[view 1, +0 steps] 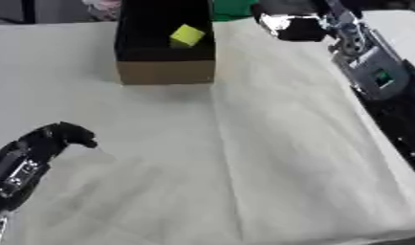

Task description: Pick up objects on the table and place them in the box.

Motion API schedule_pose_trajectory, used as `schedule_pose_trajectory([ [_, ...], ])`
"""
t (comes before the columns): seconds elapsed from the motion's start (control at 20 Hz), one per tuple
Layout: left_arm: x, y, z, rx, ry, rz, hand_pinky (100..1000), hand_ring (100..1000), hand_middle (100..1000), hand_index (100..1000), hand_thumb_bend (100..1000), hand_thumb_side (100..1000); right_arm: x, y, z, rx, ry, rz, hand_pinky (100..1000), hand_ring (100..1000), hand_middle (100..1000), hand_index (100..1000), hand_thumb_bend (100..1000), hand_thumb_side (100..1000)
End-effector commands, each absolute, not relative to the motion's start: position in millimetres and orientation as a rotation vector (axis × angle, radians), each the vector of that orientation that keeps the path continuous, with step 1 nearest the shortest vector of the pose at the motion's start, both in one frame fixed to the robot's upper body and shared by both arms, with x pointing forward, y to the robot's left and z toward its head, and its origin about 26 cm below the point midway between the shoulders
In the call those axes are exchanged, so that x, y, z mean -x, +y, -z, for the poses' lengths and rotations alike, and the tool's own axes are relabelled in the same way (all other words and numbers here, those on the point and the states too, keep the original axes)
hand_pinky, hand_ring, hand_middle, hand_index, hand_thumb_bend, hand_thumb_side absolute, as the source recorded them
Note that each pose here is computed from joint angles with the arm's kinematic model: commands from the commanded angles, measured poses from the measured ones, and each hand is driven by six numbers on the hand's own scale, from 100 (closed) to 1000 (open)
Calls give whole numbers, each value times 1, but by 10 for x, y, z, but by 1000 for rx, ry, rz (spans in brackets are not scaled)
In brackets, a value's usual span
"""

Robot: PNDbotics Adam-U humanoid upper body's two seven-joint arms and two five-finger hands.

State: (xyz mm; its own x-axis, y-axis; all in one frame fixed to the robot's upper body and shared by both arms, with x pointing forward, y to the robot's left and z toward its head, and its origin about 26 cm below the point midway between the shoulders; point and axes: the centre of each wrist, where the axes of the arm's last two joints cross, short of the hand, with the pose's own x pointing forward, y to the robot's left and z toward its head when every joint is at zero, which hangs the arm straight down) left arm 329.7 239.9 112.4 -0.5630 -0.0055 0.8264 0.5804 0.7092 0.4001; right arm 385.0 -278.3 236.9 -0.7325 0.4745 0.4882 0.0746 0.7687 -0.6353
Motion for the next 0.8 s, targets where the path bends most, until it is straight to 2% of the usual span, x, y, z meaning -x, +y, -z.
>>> schedule_pose_trajectory([
  [0.05, -3291, 2445, -1151, 405, -2051, 826, 949, 721, 701, 786, 156, 823, -3432, -2717, -2674, 242, -2382, -717, 670, 928, 673, 892, 290, 237],
  [0.15, -3282, 2467, -1129, 391, -2048, 814, 949, 721, 701, 786, 157, 826, -3217, -2671, -2699, 171, -2381, -680, 667, 924, 666, 885, 286, 243],
  [0.3, -3270, 2500, -1105, 370, -2047, 800, 950, 721, 701, 786, 156, 829, -3061, -2632, -2628, 125, -2382, -647, 663, 918, 653, 880, 270, 264],
  [0.45, -3260, 2536, -1087, 347, -2049, 781, 950, 721, 701, 786, 156, 830, -3030, -2619, -2475, 92, -2378, -614, 659, 910, 638, 872, 258, 274],
  [0.5, -3258, 2543, -1084, 342, -2050, 776, 950, 721, 701, 786, 156, 831, -3024, -2615, -2426, 89, -2374, -609, 657, 908, 631, 870, 287, 218],
  [0.55, -3255, 2550, -1079, 338, -2050, 772, 950, 721, 701, 786, 156, 832, -3019, -2607, -2371, 82, -2365, -602, 657, 908, 628, 868, 241, 276],
  [0.8, -3243, 2571, -1051, 320, -2046, 763, 951, 722, 701, 786, 157, 838, -2993, -2535, -2154, 37, -2321, -572, 653, 906, 614, 856, 207, 269],
])
